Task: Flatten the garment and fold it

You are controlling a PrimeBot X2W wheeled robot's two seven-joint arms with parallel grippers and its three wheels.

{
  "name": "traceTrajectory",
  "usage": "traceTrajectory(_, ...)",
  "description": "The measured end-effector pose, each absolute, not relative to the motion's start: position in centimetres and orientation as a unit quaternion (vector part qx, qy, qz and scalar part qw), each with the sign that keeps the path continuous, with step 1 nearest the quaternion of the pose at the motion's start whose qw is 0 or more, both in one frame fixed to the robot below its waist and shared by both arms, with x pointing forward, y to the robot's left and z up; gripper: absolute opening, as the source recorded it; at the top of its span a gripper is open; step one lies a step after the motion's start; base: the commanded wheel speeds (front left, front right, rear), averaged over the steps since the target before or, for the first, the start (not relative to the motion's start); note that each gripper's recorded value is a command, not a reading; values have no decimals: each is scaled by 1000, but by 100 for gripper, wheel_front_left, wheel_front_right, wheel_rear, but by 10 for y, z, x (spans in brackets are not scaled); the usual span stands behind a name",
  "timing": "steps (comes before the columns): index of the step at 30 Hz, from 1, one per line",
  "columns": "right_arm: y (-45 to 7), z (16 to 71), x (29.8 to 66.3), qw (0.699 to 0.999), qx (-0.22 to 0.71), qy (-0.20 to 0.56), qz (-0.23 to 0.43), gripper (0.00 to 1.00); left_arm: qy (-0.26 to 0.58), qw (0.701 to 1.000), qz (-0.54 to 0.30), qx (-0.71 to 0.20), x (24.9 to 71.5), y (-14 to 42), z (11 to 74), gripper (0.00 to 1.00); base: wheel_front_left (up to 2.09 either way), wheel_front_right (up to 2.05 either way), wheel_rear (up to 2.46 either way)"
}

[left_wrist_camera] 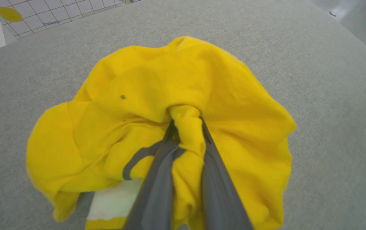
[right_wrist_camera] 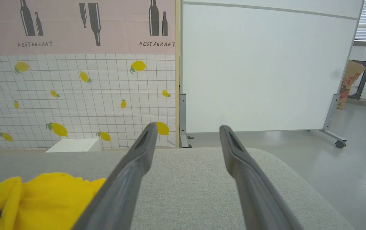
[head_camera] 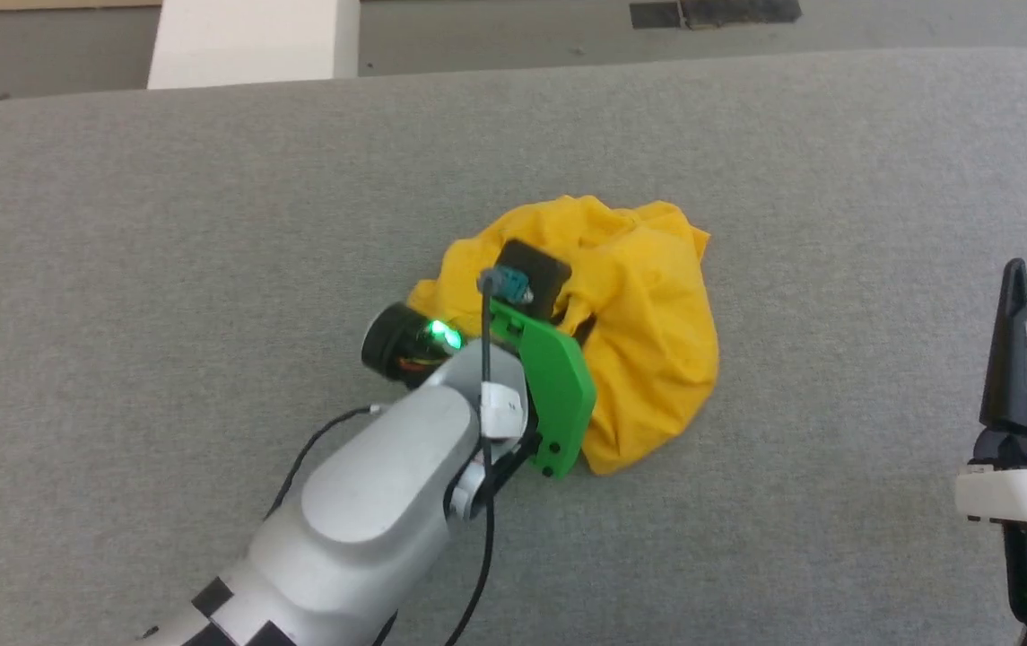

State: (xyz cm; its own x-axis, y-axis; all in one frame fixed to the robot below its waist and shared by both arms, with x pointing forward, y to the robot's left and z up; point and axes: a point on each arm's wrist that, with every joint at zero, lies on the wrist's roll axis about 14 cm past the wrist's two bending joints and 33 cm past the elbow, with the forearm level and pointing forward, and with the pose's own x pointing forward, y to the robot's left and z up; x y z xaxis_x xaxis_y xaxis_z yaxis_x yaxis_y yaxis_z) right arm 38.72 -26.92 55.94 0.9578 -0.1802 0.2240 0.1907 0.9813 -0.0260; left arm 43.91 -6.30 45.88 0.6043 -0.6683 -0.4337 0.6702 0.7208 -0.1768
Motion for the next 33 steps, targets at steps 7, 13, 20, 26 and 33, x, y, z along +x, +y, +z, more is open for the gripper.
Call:
traceTrajectory(7, -270, 552, 386, 990, -21, -99, -96, 100, 212, 904, -371, -11, 446, -69, 458, 100, 0, 0, 0)
traceTrajectory(13, -265, 561, 384, 989, -14, -114, -88, 100, 96, 940, -323, -59, 469, -36, 525, 100, 0, 0, 0)
traceTrajectory(20, -256, 562, 380, 990, -3, -116, -75, 100, -50, 973, -204, -95, 464, 58, 575, 100, 0, 0, 0)
traceTrajectory(26, -246, 555, 383, 992, 3, -107, -60, 100, -89, 988, -88, -94, 435, 136, 571, 100, 0, 0, 0)
traceTrajectory(33, -237, 539, 386, 995, 17, -85, -48, 100, -67, 996, -22, -51, 398, 170, 540, 100, 0, 0, 0)
